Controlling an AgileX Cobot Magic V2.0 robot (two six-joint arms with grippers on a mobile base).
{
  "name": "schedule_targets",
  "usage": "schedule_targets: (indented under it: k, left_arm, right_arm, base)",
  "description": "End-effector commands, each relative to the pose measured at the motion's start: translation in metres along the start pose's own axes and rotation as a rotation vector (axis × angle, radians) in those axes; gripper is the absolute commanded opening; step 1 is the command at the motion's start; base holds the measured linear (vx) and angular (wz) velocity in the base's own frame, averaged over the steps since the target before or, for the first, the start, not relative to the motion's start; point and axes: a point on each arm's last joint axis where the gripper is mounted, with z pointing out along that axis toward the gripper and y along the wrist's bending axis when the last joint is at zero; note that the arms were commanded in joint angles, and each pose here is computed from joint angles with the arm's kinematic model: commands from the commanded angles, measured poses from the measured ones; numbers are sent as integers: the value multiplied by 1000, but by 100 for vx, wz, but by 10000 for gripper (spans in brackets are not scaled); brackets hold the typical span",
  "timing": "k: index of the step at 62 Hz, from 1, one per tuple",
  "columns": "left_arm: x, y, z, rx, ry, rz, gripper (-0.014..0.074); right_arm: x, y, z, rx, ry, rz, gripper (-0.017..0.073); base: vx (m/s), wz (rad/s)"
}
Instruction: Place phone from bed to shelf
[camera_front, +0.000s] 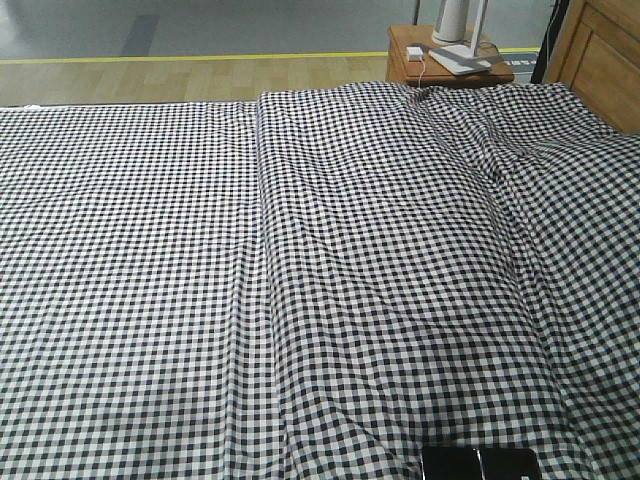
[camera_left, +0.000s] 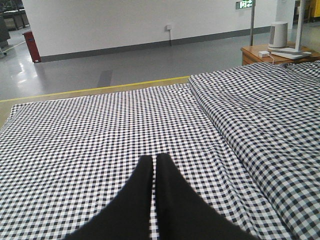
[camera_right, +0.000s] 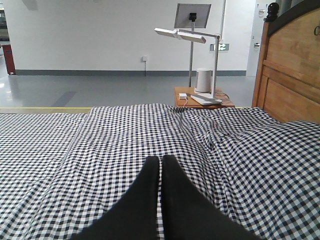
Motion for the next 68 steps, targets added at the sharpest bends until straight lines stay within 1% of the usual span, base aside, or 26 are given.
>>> schedule_targets:
  k: [1,68]
  left_arm:
    - [-14,2,-3,-10,-107,-14,1]
    - [-14,2,-3,-10,-107,-14,1]
  right_arm:
    - [-6,-1,-1,10,-76,-21,-8]
    - [-6,-1,-1,10,-76,-21,-8]
  base:
    - [0,0]
    - [0,0]
